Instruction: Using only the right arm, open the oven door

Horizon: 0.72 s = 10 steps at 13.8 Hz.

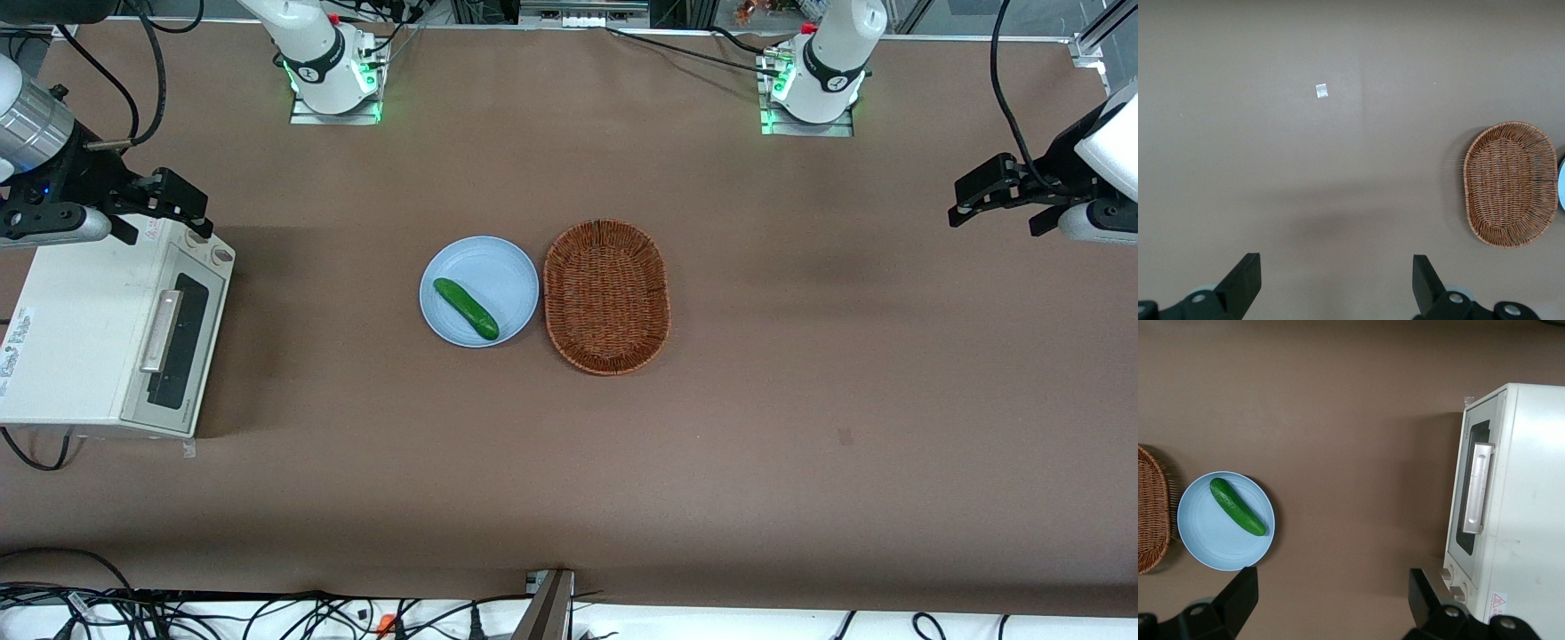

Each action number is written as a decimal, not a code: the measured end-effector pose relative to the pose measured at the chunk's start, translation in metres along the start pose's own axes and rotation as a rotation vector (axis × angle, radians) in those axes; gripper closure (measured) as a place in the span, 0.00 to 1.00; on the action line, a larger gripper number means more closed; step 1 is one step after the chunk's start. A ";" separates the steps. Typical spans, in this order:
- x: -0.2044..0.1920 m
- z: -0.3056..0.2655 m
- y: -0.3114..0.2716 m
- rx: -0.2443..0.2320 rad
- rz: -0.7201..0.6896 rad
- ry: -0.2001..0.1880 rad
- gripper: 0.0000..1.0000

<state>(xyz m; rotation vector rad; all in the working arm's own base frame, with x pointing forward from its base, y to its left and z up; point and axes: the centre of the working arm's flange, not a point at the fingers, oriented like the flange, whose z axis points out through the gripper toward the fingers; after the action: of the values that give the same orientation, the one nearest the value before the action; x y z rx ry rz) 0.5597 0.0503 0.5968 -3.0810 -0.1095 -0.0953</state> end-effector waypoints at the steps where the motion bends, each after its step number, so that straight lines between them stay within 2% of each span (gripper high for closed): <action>1: -0.001 0.000 0.000 0.000 0.000 -0.009 0.00; 7: -0.008 0.000 -0.005 -0.004 -0.017 -0.059 0.00; 10: -0.010 0.000 -0.012 -0.012 -0.033 -0.067 0.00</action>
<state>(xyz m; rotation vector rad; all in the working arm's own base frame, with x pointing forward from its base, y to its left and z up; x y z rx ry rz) 0.5491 0.0621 0.5972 -3.0958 -0.1640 0.0060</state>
